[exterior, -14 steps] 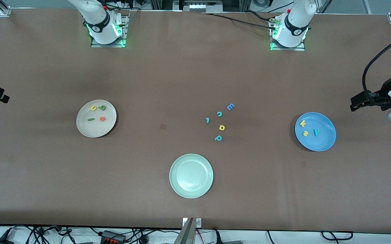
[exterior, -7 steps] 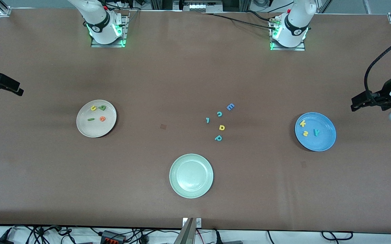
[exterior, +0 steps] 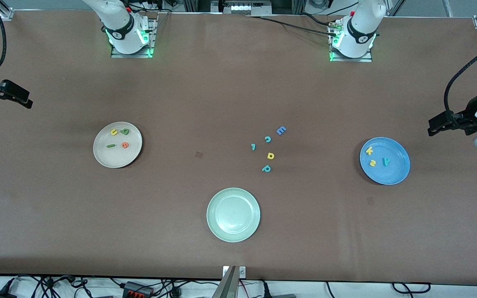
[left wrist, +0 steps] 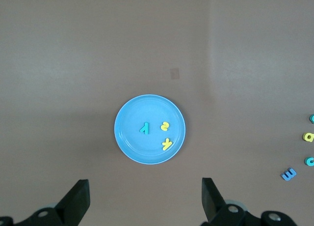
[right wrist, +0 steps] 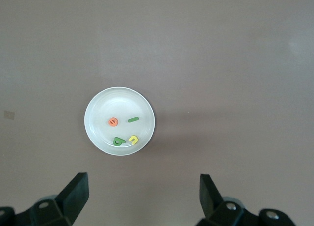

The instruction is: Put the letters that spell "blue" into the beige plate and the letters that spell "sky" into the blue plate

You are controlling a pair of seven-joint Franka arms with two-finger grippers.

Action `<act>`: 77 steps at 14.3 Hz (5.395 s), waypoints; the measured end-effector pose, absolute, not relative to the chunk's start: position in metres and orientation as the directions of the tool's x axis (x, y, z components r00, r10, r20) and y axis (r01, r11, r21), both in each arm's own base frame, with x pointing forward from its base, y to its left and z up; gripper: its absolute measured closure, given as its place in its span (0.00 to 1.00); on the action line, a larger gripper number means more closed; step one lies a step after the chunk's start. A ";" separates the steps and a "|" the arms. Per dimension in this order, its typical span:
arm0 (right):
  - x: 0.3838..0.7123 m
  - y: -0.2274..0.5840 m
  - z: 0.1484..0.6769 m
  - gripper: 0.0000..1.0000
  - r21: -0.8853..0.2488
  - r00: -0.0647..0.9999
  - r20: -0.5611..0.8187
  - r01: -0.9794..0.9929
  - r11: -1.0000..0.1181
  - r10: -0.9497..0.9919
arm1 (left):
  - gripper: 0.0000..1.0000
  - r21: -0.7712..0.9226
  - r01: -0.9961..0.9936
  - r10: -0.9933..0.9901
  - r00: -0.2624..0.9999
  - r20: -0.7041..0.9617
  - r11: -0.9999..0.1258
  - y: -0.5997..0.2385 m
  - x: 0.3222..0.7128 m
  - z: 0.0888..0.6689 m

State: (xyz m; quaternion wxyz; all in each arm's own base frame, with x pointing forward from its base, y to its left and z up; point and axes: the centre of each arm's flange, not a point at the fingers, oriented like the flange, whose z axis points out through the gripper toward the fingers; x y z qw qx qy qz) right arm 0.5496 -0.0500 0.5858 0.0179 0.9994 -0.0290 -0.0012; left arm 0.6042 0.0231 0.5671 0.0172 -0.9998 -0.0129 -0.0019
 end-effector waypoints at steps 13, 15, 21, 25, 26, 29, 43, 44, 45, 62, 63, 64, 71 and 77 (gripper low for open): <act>0.552 -0.059 0.581 0.00 0.037 0.997 -0.005 -0.076 -0.996 -0.076 | 0.00 -0.031 0.011 0.012 1.000 -0.007 -0.999 0.014 0.603 0.566; 0.553 -0.055 0.580 0.00 0.037 0.998 -0.007 -0.068 -0.997 -0.069 | 0.00 -0.031 0.011 0.012 0.999 -0.033 -0.999 0.014 0.600 0.564; 0.554 -0.050 0.579 0.00 0.037 0.998 -0.010 -0.058 -0.998 -0.059 | 0.00 -0.028 -0.022 -0.019 0.997 -0.081 -0.999 -0.006 0.600 0.553; 0.555 -0.049 0.580 0.00 0.037 0.998 -0.008 -0.056 -0.998 -0.056 | 0.00 -0.026 -0.017 -0.014 0.990 -0.141 -1.000 -0.002 0.620 0.512; 0.555 -0.049 0.580 0.00 0.037 0.998 -0.008 -0.056 -0.998 -0.056 | 0.00 -0.025 -0.016 -0.011 0.987 -0.161 -1.000 0.000 0.626 0.496; 0.556 -0.049 0.577 0.00 0.037 0.998 -0.013 -0.055 -0.998 -0.056 | 0.00 -0.022 -0.021 -0.016 0.981 -0.193 -1.000 -0.002 0.646 0.443; 0.560 -0.049 0.567 0.00 0.038 0.998 -0.030 -0.053 -0.998 -0.054 | 0.00 -0.012 -0.036 -0.032 0.972 -0.232 -0.999 -0.016 0.653 0.255; 0.560 -0.049 0.567 0.00 0.038 0.998 -0.031 -0.053 -0.998 -0.054 | 0.00 -0.011 -0.040 -0.037 0.972 -0.230 -0.999 -0.019 0.647 0.243; 0.561 -0.049 0.566 0.00 0.038 0.998 -0.033 -0.053 -0.998 -0.054 | 0.00 -0.011 -0.044 -0.041 0.973 -0.228 -0.999 -0.022 0.642 0.233; 0.562 -0.046 0.564 0.00 0.038 0.998 -0.036 -0.046 -0.998 -0.047 | 0.00 -0.030 -0.025 -0.026 0.999 0.043 -0.999 -0.014 0.590 0.522; 0.562 -0.046 0.564 0.00 0.038 0.998 -0.036 -0.046 -0.998 -0.047 | 0.00 -0.030 -0.024 -0.026 0.999 0.043 -0.999 -0.014 0.589 0.522; 0.562 -0.046 0.564 0.00 0.038 0.998 -0.035 -0.045 -0.998 -0.047 | 0.00 -0.030 -0.024 -0.026 0.999 0.041 -0.999 -0.014 0.589 0.521; 0.562 -0.046 0.565 0.00 0.038 0.999 -0.033 -0.036 -0.999 -0.037 | 0.00 -0.030 -0.024 -0.026 0.999 0.038 -0.999 -0.014 0.589 0.520; 0.562 -0.046 0.566 0.00 0.038 0.999 -0.030 -0.024 -0.999 -0.025 | 0.00 -0.030 -0.024 -0.026 0.999 0.037 -0.999 -0.014 0.589 0.520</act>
